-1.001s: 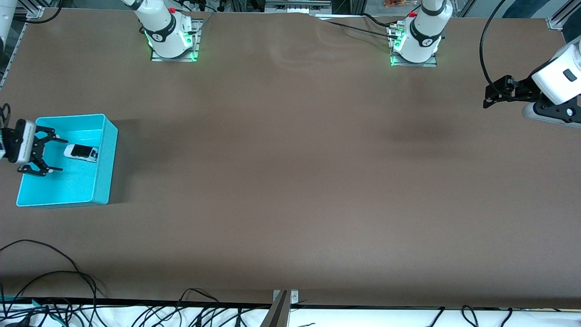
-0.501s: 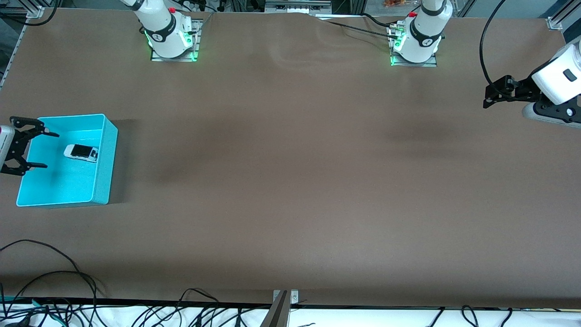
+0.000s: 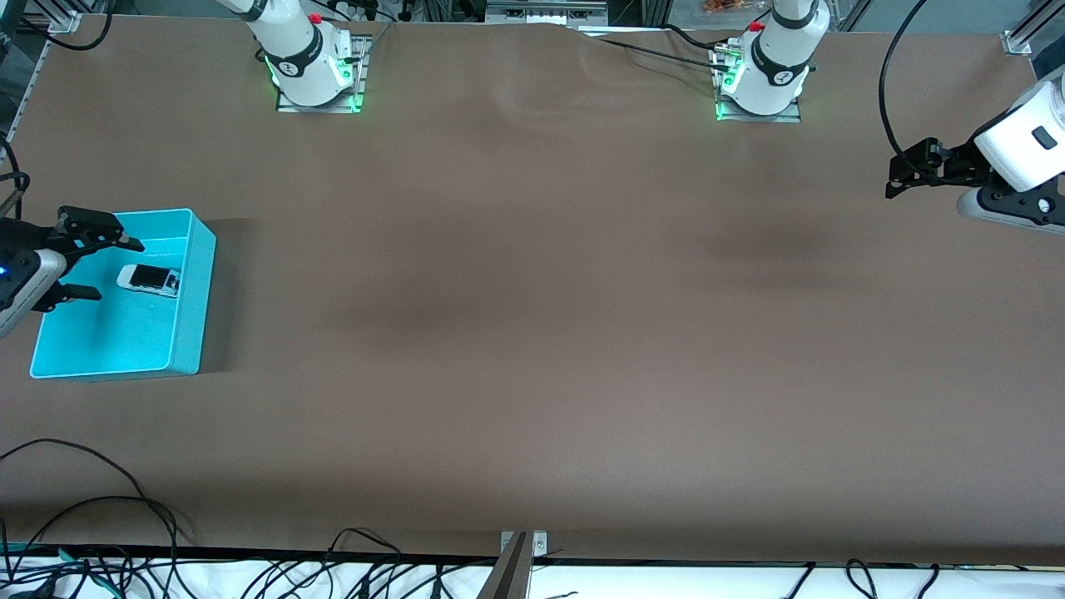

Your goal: Wind and store white jeep toy

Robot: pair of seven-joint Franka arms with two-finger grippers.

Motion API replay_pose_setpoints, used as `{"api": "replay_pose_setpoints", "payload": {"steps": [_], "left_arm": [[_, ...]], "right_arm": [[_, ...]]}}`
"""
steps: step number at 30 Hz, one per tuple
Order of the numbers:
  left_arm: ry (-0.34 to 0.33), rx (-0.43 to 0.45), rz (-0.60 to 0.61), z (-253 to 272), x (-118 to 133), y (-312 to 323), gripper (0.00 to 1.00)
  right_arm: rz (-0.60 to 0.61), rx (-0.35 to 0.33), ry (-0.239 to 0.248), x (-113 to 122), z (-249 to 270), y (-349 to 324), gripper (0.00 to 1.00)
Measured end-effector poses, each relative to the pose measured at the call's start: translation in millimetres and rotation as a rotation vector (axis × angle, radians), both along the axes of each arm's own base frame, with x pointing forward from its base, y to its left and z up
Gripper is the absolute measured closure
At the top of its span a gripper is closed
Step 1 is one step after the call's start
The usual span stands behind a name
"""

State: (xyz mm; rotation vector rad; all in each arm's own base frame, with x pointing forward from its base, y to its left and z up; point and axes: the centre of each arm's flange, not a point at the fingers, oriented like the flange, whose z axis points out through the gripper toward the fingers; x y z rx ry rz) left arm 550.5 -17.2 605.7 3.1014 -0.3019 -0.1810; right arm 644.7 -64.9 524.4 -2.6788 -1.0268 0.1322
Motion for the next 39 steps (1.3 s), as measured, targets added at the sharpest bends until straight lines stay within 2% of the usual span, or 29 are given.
{"api": "replay_pose_setpoints", "payload": {"steps": [8,17,21,25,33,39], "left_arm": [[-0.001,0.000,-0.001,0,0,-1,0.00],[-0.038,-0.001,-0.003,3,4,-2,0.00],[-0.039,-0.001,-0.003,3,4,-2,0.00],[-0.040,-0.001,-0.003,3,5,-2,0.00],[-0.041,-0.001,-0.003,3,5,-2,0.00],[-0.041,-0.001,-0.003,3,5,-2,0.00]], "right_arm": [[-0.084,-0.031,0.019,1,3,13,0.00],[-0.215,-0.207,0.025,-6,34,68,0.00],[-0.306,-0.250,0.031,-15,47,83,0.00],[-0.393,-0.271,0.045,-24,53,79,0.00],[-0.559,-0.270,0.104,-49,47,54,0.00],[-0.608,-0.270,0.082,-76,46,61,0.00]]}}
